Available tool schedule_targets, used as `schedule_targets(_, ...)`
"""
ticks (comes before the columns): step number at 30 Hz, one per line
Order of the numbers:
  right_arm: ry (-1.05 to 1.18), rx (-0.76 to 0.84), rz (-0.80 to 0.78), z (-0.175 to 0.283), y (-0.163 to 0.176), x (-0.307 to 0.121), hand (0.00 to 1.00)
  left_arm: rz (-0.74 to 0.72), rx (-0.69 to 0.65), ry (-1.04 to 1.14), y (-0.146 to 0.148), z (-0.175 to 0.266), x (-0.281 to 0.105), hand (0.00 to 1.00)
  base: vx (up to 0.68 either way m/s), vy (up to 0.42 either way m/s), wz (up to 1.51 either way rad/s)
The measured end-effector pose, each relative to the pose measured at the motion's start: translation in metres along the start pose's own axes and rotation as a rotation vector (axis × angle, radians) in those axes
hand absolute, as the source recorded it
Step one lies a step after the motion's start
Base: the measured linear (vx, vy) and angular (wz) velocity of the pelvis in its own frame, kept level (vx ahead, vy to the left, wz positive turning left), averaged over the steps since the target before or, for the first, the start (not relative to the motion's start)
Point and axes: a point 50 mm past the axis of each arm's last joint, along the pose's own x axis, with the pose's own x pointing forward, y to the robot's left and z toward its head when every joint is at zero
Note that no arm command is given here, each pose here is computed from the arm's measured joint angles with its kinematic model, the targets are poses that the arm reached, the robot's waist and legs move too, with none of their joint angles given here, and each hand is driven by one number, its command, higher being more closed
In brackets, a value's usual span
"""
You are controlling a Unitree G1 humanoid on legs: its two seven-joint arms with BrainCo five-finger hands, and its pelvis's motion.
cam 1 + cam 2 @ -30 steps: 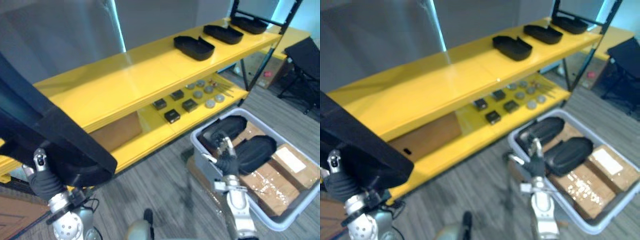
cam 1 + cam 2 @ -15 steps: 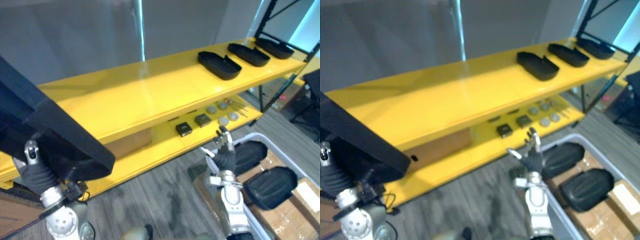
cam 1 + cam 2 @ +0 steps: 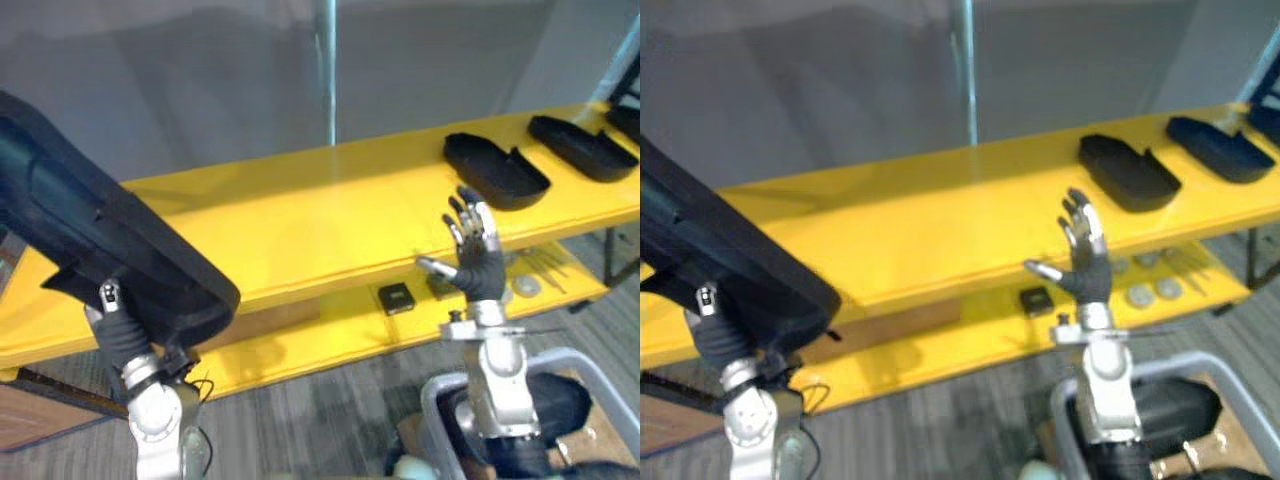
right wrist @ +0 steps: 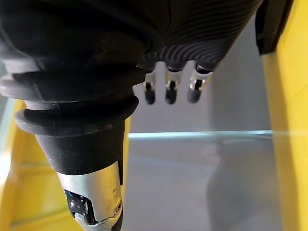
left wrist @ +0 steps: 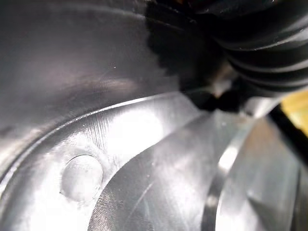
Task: Walk over and take plastic housings, then place them on the shelf
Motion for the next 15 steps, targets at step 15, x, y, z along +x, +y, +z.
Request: schedule_targets(15,-0.038,0.003,-0.322,0.005,-0.021,-0.019,0.00,-0.332,0.080,-0.090,-0.029,0.012,0.015,1.00,0.16,0.035,-0.10)
